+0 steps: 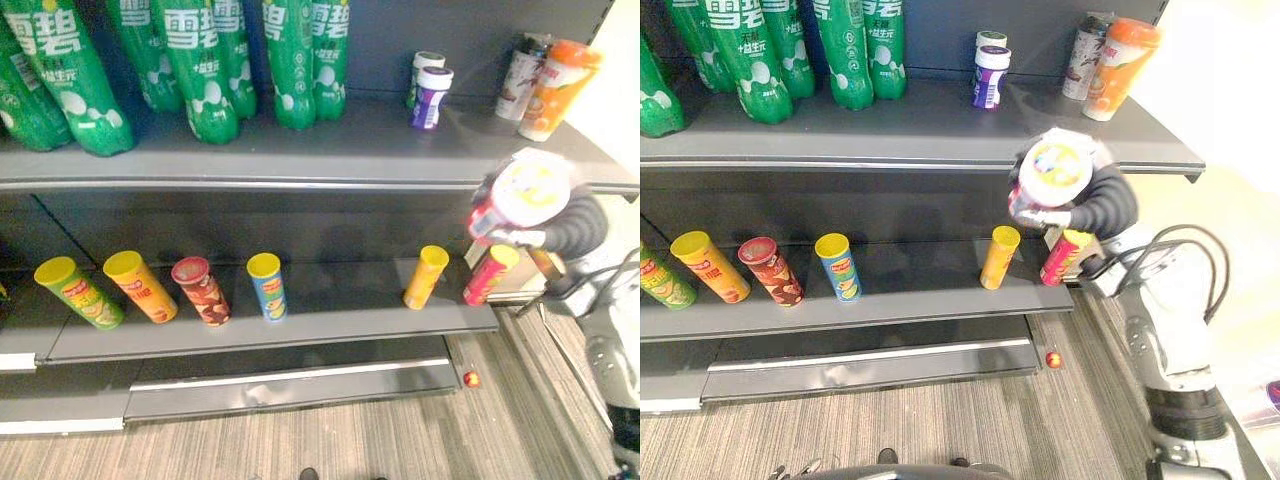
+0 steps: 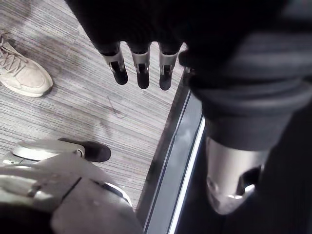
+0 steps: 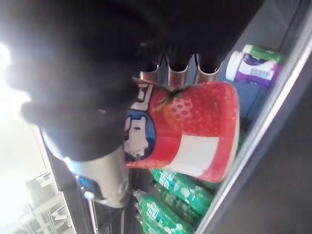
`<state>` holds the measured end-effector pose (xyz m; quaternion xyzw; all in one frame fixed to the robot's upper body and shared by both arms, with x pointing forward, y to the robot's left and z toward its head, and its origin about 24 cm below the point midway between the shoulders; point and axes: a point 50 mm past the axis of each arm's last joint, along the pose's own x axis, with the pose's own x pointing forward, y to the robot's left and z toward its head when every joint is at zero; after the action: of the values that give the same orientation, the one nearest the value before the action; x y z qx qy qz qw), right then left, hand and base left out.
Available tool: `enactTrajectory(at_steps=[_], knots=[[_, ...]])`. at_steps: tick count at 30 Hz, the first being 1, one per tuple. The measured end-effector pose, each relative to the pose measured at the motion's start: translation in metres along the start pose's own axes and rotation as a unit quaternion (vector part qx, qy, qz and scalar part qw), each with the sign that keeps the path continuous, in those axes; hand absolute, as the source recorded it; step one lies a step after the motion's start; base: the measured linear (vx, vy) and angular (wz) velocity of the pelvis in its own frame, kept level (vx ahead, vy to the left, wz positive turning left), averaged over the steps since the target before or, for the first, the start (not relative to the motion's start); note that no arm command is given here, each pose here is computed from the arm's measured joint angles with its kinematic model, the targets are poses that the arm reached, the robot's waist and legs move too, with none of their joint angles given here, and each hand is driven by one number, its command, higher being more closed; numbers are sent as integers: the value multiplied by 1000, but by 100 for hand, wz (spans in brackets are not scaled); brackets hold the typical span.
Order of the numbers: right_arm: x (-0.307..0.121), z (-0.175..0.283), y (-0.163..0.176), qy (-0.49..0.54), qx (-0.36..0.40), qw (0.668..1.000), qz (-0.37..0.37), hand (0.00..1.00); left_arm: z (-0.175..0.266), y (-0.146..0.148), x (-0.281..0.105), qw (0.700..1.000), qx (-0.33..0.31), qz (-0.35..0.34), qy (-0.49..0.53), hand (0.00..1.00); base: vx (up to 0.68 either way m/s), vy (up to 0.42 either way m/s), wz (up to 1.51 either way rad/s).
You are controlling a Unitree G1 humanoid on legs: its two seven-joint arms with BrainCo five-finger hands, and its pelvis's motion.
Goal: Put the gum and the chips on the shelf.
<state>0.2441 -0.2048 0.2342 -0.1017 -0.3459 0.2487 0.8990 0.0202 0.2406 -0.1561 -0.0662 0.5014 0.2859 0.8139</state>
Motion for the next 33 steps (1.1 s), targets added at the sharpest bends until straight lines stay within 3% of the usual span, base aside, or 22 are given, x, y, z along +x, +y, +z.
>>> enactTrajectory(at_steps=[5, 12, 18, 33], knots=[[10, 4, -10, -4, 26, 999, -17, 100, -2, 1, -1, 1000, 1, 0, 2, 0, 14, -13, -5], [19, -26, -38, 65, 93, 988, -108, 100, -2, -2, -1, 1000, 7, -6, 2, 0, 8, -8, 2], [17, -80, -51, 195, 206, 942, -180, 100, 0, -8, 0, 999, 29, -17, -1, 0, 0, -3, 9], [67, -81, -64, 224, 227, 929, -188, 100, 4, -11, 0, 999, 38, -25, 0, 0, 4, 11, 8]])
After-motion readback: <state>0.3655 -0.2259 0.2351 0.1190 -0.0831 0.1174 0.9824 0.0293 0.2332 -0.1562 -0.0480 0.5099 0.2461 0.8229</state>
